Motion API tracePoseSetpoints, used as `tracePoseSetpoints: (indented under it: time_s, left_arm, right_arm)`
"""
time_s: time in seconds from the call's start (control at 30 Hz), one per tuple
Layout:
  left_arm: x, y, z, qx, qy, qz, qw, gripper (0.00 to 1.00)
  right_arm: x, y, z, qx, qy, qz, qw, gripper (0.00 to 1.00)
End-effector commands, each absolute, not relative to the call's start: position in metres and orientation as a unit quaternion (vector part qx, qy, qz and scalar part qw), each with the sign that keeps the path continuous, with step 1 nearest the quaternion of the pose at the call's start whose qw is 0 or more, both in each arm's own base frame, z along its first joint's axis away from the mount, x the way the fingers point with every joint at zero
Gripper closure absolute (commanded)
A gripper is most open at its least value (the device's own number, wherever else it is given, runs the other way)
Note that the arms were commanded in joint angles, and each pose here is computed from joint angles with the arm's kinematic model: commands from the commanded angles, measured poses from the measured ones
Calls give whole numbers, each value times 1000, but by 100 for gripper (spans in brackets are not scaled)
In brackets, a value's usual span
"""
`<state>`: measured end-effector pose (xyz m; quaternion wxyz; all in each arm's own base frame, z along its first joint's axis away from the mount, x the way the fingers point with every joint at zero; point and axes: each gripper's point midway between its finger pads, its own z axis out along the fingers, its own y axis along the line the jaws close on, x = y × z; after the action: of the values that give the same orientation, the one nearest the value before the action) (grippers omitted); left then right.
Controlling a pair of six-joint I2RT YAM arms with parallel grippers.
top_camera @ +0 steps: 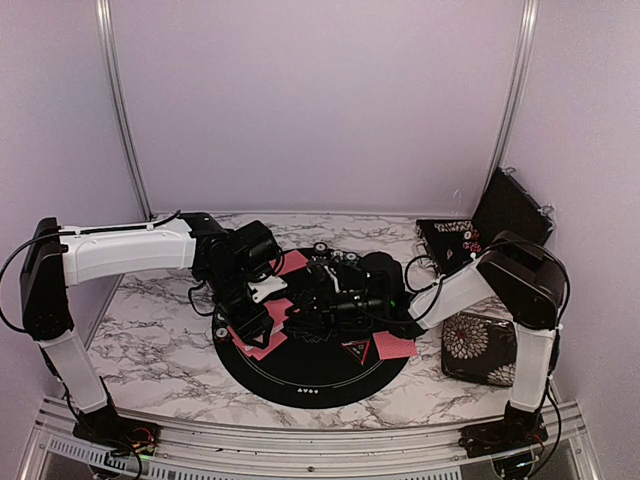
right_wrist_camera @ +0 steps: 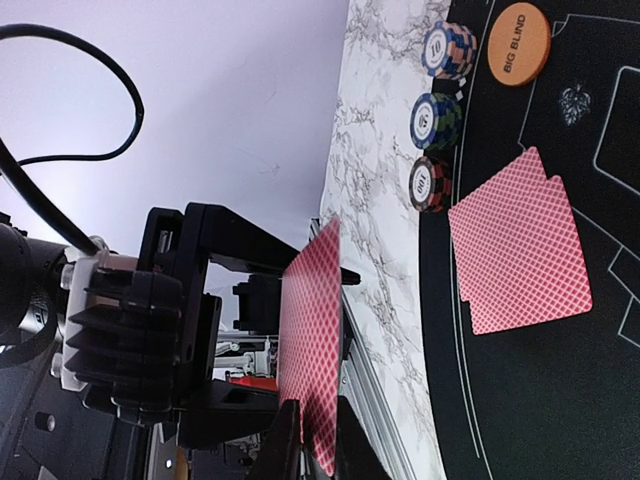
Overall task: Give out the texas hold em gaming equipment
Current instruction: Pick up the poker card from the face-down deck piles, then flop the poker card in the community card area.
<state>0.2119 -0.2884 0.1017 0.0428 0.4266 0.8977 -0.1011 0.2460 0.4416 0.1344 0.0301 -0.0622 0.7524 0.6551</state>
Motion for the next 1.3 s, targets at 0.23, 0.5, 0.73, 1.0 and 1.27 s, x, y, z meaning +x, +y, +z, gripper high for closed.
tracePoseSetpoints:
  time_s: [0.23,0.5,0.73,1.0,1.27]
  left_arm:
    - [213,-289,112,427,895,-112,56,45]
    - [212,-288,113,427,896,-111,57,45]
    - [213,-288,113,427,896,-110,57,45]
    - [213,-288,115,427,896,-111,61,45]
    - [212,-287,115,426,896,-110,61,45]
  right_arm:
    - [261,436,156,-60,743,663,67,100]
    - [268,419,171,-55,736,669,89,100]
    - [272,404,172,-55,742,660,100,100]
    - [287,374,156,-72,779,604,152,100]
    - [322,343,149,-147,835,447,286,100]
